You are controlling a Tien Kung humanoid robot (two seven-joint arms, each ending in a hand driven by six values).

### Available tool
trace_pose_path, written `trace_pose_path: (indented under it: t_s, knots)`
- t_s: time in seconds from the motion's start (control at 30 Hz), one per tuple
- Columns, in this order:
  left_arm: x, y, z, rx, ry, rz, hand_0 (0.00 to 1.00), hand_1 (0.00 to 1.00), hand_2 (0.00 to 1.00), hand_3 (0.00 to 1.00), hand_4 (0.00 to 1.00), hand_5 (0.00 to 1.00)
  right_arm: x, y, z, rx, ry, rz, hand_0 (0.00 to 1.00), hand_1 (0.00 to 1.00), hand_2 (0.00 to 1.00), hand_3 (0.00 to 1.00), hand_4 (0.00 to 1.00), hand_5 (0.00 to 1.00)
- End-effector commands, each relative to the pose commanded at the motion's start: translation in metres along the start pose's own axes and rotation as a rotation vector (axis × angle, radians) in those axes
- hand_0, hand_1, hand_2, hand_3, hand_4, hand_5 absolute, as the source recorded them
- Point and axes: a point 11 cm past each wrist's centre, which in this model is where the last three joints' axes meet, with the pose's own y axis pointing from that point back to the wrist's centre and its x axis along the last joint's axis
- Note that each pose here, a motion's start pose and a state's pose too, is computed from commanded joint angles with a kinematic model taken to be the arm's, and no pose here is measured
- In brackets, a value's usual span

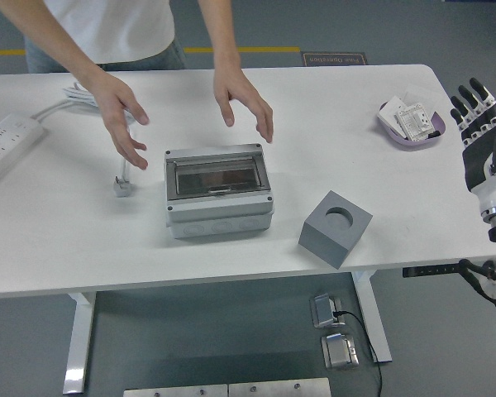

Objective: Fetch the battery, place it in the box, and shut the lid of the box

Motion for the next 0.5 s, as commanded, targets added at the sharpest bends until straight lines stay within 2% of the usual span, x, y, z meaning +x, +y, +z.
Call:
trace_pose_path:
  t_s: [0.5]
  knots:
    - [-0.0007,0.0001,0.0023,-0.003,-0.003,-0.003,0.734,0.757,0.751,0.764,0.623,0.421,-0.0008,0.0007,0.0019,-0.009,0.011,-0.004,0.997,0.882,0.882,0.878,0.998,0.998]
